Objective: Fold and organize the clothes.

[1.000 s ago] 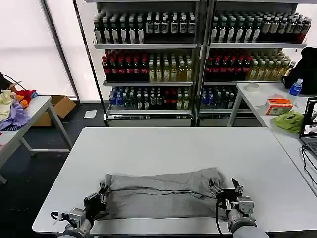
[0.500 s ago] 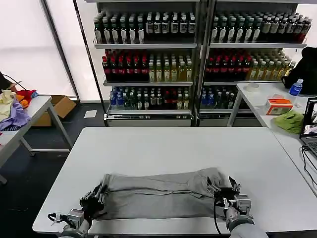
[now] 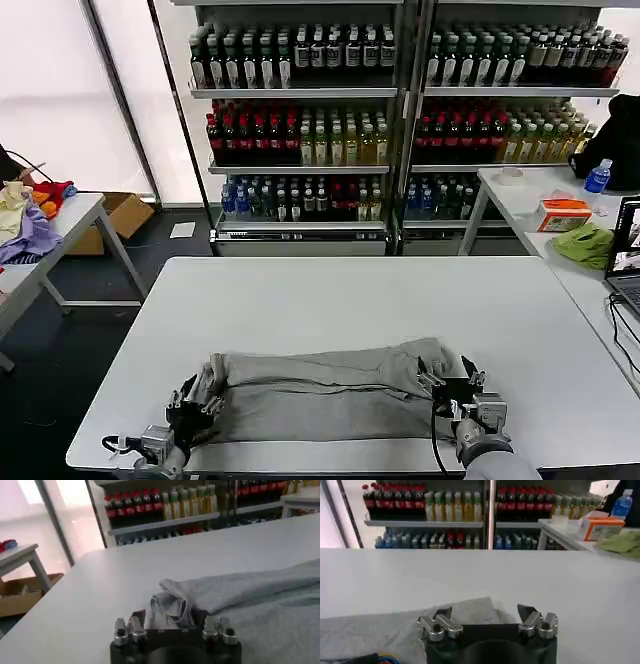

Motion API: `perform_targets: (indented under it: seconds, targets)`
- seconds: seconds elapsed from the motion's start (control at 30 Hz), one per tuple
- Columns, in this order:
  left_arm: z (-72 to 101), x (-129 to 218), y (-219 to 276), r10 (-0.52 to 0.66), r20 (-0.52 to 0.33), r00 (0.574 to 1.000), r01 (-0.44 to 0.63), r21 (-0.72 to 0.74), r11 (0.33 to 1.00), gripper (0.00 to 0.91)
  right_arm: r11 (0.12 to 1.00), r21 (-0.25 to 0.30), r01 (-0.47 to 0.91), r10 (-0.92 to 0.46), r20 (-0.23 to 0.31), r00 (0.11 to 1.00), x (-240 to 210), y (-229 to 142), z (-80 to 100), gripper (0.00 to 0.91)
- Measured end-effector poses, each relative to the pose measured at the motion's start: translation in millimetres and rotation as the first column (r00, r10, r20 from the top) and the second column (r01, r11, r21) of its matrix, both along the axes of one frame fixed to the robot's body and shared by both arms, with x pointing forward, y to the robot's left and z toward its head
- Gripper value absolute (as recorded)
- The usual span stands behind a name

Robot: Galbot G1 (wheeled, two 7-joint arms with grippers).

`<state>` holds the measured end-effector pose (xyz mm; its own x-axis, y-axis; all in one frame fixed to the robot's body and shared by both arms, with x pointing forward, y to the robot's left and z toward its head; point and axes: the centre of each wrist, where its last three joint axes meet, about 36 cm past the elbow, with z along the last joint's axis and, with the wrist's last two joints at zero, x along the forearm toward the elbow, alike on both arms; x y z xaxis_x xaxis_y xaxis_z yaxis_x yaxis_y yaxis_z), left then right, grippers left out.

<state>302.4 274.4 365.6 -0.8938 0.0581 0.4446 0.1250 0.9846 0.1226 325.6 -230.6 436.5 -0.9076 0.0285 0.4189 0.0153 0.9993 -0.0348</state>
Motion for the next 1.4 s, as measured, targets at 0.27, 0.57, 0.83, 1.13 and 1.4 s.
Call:
perform_targets:
  seconds: [0.27, 0.57, 0.83, 1.13, 1.4]
  targets:
    - [-5.5, -3.0, -3.0, -0.011, -0.017, 1.000, 0.011, -0.026, 1.000, 0.000, 1.000, 0.002, 0.003, -0.003, 0.014, 1.000, 1.0, -2.5, 5.2, 0.907]
    - [-11.6, -0.5, 4.1, 0.001, -0.025, 1.000, -0.003, -0.042, 0.999, 0.000, 1.000, 0.007, 0.008, -0.008, 0.019, 1.000, 0.3, -5.1, 8.1, 0.907]
    - [-4.0, 11.2, 39.0, 0.082, -0.005, 0.997, -0.082, -0.032, 0.996, 0.000, 1.000, 0.010, 0.004, -0.004, 0.035, 0.999, 2.3, -3.0, 13.8, 0.907]
    - [44.1, 24.9, 145.0, 0.229, 0.095, 0.969, -0.238, 0.096, 0.967, 0.000, 1.000, 0.020, -0.003, 0.002, 0.054, 0.999, 0.5, 4.0, 18.8, 0.907]
    - [90.9, 24.4, 188.2, 0.257, 0.198, 0.946, -0.295, 0.193, 0.936, 0.000, 1.000, 0.030, 0.000, -0.002, 0.063, 0.998, -4.9, 10.0, 21.8, 0.907]
